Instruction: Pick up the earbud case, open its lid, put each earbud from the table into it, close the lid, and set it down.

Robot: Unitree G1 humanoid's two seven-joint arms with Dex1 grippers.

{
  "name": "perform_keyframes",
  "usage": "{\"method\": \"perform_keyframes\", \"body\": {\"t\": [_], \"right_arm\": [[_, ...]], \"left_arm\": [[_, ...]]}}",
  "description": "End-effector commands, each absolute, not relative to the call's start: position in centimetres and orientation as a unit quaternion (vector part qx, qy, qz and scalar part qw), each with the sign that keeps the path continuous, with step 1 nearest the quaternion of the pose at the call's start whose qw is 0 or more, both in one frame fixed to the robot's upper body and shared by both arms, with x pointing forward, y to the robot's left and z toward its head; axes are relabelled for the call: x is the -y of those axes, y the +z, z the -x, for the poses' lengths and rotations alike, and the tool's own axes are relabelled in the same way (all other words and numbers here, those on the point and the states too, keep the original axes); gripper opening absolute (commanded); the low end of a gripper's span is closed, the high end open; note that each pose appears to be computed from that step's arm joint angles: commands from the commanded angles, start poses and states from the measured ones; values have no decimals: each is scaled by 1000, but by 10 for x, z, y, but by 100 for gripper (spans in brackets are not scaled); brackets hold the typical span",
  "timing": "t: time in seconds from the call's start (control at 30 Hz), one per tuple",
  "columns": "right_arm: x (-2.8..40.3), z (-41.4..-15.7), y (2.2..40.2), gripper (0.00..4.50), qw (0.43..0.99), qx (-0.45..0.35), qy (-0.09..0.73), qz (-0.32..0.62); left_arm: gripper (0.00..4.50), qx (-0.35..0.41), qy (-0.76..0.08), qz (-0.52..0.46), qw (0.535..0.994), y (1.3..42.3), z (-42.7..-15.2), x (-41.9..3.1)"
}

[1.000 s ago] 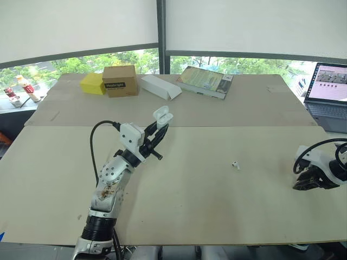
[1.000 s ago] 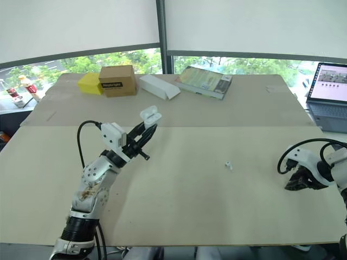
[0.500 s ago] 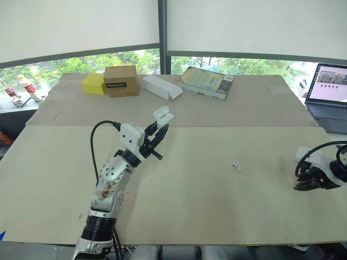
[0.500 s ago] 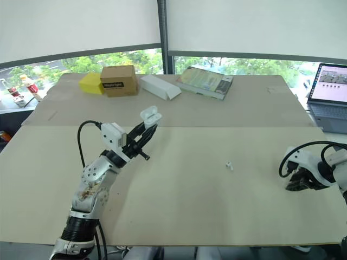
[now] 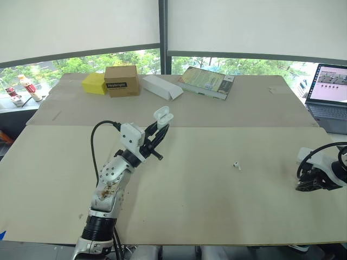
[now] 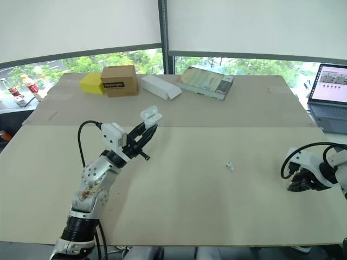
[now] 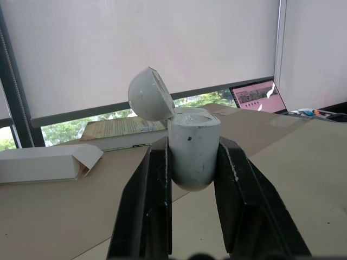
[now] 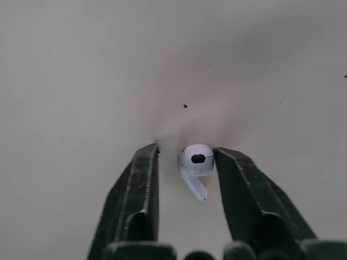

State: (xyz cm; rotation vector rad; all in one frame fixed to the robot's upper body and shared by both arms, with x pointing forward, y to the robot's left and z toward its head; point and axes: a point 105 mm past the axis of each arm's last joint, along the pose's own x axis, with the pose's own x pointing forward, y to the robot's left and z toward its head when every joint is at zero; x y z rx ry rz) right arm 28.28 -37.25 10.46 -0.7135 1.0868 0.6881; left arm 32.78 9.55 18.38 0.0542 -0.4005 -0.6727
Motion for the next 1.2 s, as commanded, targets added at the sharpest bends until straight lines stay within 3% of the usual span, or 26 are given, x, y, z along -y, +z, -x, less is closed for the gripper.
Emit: {"method": "perform_keyframes", "body": {"t": [0.03, 0.27, 0.37, 0.47, 0.6, 0.87, 1.03, 1.2], "right_arm": [[383, -280, 106, 50, 741, -505, 293, 332], [376, -281, 107, 37, 745, -493, 306, 329], [347, -292, 118, 37, 764, -446, 357, 299], [281, -314, 151, 37, 783, -304, 464, 281], [206, -342, 204, 37, 835, -101, 487, 237], [119, -327, 259, 37, 836, 135, 475, 238], [100, -324, 278, 37, 860, 175, 450, 164], [84, -320, 289, 37, 887, 149, 438, -7]], "left_arm": [[56, 218, -337, -30, 916, 196, -324, -90], [56, 217, -340, -29, 915, 195, -325, -89], [56, 218, -342, -29, 914, 195, -324, -88], [56, 217, -345, -29, 912, 193, -324, -86], [56, 214, -347, -31, 913, 190, -328, -86], [56, 214, -348, -36, 912, 190, -337, -87], [56, 219, -349, -36, 910, 194, -341, -84], [56, 227, -349, -35, 909, 199, -347, -80]]}}
